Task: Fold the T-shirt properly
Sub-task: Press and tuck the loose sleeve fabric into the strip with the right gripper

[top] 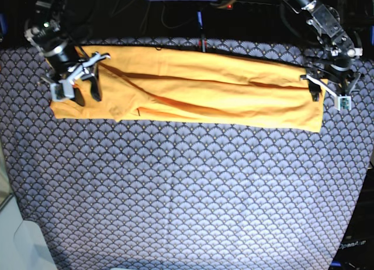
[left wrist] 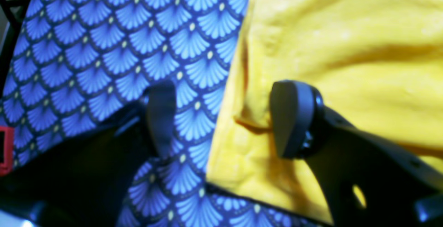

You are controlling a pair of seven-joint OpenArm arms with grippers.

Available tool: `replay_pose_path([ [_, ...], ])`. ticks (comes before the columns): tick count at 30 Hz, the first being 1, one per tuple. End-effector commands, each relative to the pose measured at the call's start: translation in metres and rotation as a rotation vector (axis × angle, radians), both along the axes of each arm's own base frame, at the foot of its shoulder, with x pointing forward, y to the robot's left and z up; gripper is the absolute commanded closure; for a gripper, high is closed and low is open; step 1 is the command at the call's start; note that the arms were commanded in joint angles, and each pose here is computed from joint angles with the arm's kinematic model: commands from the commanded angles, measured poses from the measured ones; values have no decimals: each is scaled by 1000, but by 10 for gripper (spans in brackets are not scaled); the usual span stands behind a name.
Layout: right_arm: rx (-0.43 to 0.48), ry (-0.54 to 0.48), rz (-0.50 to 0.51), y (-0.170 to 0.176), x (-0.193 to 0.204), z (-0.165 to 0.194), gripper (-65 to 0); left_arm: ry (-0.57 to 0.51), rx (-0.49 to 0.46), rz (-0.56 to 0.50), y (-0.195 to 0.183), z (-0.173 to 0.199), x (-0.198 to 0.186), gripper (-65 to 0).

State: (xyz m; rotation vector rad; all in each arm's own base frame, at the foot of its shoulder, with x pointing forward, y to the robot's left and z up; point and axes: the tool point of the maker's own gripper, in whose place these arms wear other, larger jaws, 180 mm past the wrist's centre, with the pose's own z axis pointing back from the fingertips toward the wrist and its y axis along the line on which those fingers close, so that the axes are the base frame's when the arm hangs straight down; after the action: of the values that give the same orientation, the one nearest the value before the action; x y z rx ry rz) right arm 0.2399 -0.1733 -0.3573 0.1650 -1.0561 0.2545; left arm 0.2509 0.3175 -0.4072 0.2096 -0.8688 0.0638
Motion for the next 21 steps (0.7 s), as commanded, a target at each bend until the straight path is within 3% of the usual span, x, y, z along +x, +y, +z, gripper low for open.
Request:
replay_pose_path([
  [1,-11,-54,6,-5,13,15,-284,-53,17,0,5,14,9,-421],
  [10,-117,29,97,-2,41,13,-284,-52,16,1,5,13,9,-421],
  [21,-108,74,258,45,34,-3,-284,-55,16,2,5,14,10,-421],
])
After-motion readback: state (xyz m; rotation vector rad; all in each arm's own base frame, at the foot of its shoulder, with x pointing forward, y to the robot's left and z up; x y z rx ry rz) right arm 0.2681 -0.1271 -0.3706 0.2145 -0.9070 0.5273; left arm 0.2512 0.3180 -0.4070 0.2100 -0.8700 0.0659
